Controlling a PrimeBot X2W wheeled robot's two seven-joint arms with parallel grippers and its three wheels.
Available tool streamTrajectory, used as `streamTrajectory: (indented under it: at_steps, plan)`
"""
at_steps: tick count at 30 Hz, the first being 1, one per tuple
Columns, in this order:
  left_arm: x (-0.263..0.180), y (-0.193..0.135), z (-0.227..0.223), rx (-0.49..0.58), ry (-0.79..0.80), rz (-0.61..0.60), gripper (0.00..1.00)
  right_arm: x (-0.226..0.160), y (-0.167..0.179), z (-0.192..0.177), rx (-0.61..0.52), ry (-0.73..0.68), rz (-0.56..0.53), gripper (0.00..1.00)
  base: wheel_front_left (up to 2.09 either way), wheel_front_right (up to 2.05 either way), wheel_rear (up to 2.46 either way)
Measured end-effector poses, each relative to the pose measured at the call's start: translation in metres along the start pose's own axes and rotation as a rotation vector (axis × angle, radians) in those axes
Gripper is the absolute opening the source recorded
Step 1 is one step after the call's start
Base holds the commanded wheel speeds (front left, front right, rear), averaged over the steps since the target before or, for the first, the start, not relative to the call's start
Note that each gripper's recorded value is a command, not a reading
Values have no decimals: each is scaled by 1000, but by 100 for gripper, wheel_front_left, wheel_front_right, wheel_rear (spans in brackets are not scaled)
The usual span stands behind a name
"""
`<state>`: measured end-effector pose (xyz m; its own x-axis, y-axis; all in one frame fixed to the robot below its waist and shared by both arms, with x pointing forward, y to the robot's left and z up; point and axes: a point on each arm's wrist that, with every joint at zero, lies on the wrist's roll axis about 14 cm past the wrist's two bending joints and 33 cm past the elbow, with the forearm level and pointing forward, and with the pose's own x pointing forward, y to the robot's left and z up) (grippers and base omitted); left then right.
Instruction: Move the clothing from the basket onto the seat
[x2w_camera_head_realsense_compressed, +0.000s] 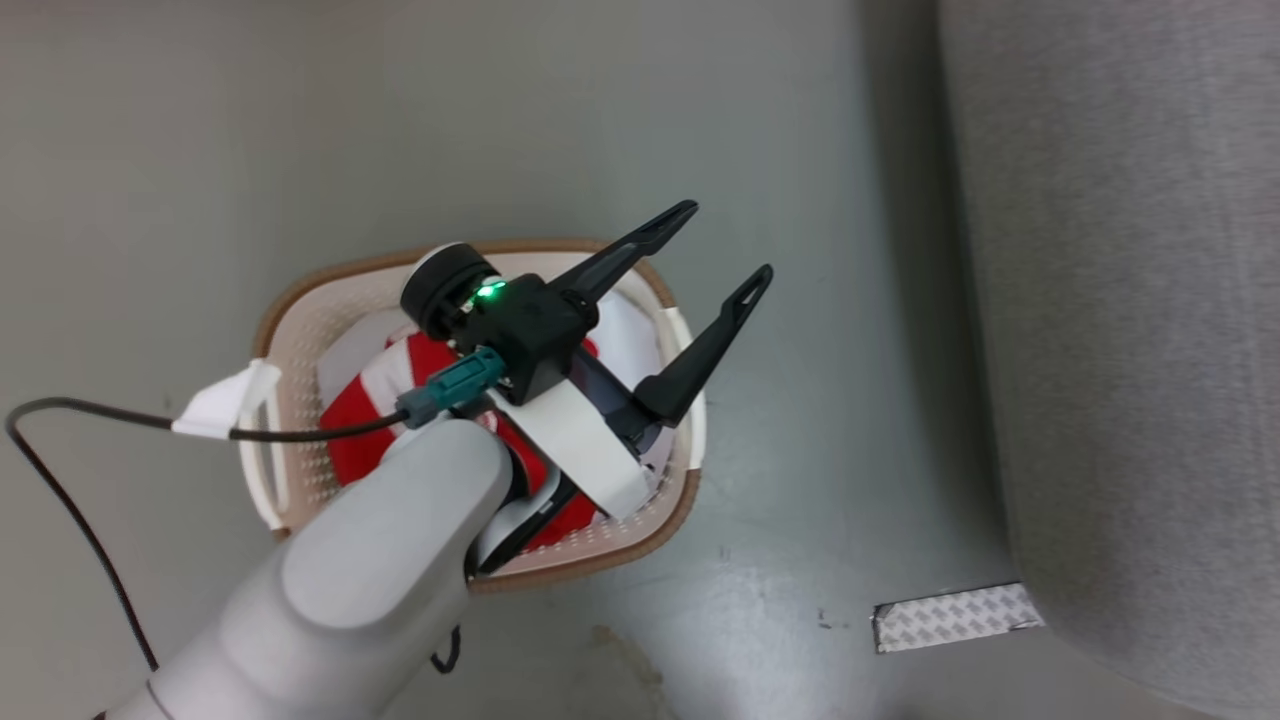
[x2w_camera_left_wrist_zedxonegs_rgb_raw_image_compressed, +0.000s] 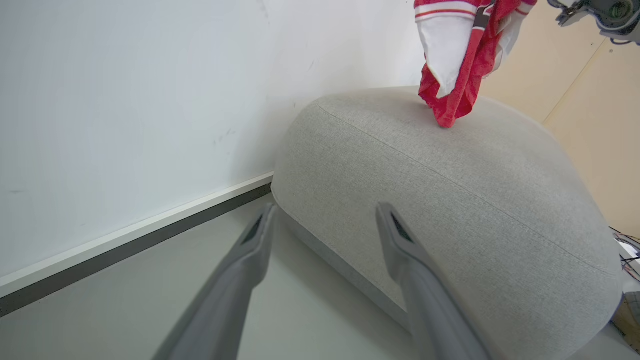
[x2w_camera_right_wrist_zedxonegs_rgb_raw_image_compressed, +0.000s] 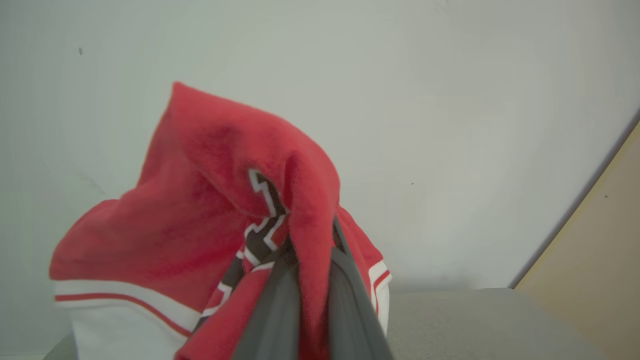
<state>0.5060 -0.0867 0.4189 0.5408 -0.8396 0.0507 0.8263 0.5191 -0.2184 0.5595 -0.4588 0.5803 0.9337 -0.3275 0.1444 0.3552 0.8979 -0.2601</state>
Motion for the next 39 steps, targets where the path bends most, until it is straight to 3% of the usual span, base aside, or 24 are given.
streamTrajectory:
  at_steps: [3,8,9,10,11,16,25,33,39]
  plan:
    - [-5,6,-5,-3,4,16,100,15,-22,-9,-8,12,-97,0,0,0,0]
    - [-7,8,-8,-2,2,21,100,8,-17,-77,11,166,-165,4,0,0,0]
    - [-7,9,-7,-3,-2,22,100,4,-11,-90,22,199,-164,18,0,0,0]
    - [-8,8,-7,-3,-3,22,100,0,-4,-101,28,225,-159,46,0,0,0]
    - [-7,8,-6,-2,-4,21,100,-5,2,-110,42,248,-160,100,0,0,0]
    - [-6,3,2,6,-15,16,100,-15,17,-114,59,256,-145,100,0,0,0]
    - [-20,-10,17,-9,-18,49,100,-53,62,-98,29,227,15,100,0,0,0]
    - [-53,-29,43,-17,-37,132,100,-126,81,-70,77,176,116,100,0,0,0]
    - [-91,-41,61,-18,-62,244,100,-183,84,-46,161,127,120,100,0,0,0]
